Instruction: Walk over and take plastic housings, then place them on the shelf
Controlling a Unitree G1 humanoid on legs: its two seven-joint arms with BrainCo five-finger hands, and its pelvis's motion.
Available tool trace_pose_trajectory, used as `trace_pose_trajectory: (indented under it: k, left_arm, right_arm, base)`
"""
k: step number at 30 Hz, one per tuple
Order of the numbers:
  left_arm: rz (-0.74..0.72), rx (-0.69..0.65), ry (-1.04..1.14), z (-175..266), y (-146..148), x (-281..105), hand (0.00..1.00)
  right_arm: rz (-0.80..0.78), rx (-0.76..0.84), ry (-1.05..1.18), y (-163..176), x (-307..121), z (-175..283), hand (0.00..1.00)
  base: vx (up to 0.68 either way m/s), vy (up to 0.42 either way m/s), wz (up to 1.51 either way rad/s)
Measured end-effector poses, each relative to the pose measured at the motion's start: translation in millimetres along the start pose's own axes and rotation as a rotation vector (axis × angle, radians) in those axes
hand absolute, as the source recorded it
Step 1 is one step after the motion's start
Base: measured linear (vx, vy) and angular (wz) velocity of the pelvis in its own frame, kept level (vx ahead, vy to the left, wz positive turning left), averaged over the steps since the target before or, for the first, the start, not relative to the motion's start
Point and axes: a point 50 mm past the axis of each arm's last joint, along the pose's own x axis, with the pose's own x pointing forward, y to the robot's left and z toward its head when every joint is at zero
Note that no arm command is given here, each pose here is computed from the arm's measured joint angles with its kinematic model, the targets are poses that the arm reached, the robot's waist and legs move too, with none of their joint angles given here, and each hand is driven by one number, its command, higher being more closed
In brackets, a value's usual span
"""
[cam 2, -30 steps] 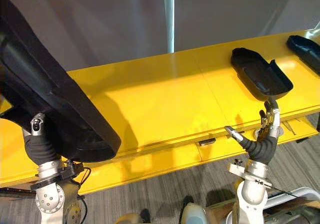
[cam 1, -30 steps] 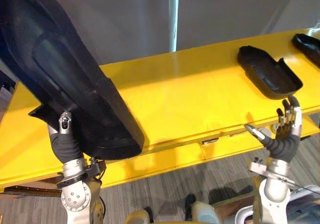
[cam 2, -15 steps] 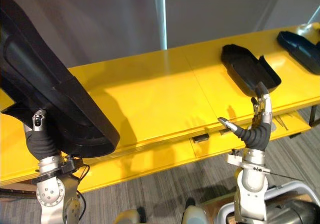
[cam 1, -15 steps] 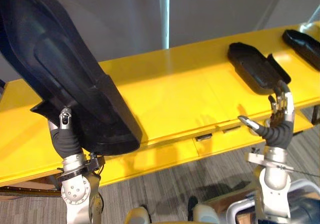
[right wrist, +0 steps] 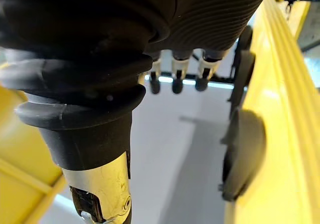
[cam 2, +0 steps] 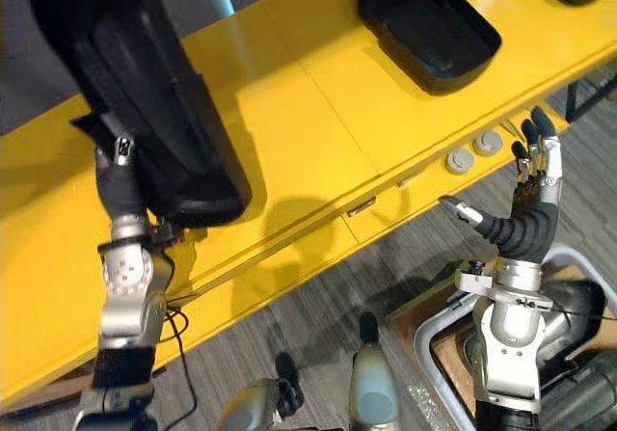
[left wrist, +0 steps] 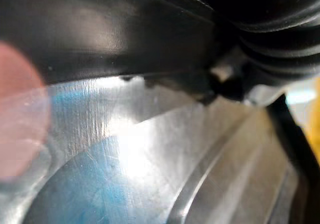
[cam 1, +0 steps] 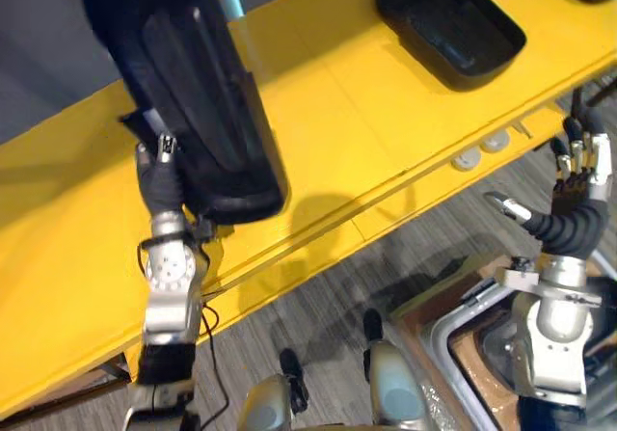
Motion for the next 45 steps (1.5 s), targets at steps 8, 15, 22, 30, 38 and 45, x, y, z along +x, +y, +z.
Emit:
trace_pose_trajectory:
  k: [8, 15, 22, 30, 38, 45]
  left_arm:
    - [-0.012, 0.171, 0.284, -28.8, 0.2, 34.3, 1.0]
    - [0.02, 0.27, 0.427, -30.9, 25.2, 56.2, 1.0]
    - [-0.031, 0.233, 0.555, -43.9, 34.2, 55.3, 1.0]
    - [-0.146, 0.265, 0.658, -60.9, 27.2, 42.5, 0.0]
    - [-0.224, 0.253, 0.766, -84.1, 25.4, 15.6, 0.0]
    - [-0.253, 0.237, 0.775, -88.0, 26.6, 4.6, 0.0]
  right_arm:
    - [0.161, 0.083, -0.012, 14.4, 2.9, 2.3, 0.0]
    - [0.254, 0.118, -0.026, 23.5, 5.6, 5.2, 0.0]
    - [0.306, 0.125, -0.018, 27.6, 4.2, 5.0, 0.0]
    - [0.334, 0.158, 0.02, 36.7, -0.5, -2.2, 0.0]
    - [0.318, 0.188, 0.09, 43.9, -9.6, -14.4, 0.0]
    - [0.261, 0.196, 0.146, 43.3, -16.3, -24.4, 0.0]
  base:
    - [-0.03, 0.002, -0.17]
    - [-0.03, 0.003, -0.05]
    - [0.01, 0.012, 0.05]
    - [0.0, 0.027, 0.13]
    - [0.03, 0.026, 0.08]
    - [0.01, 0.003, 0.06]
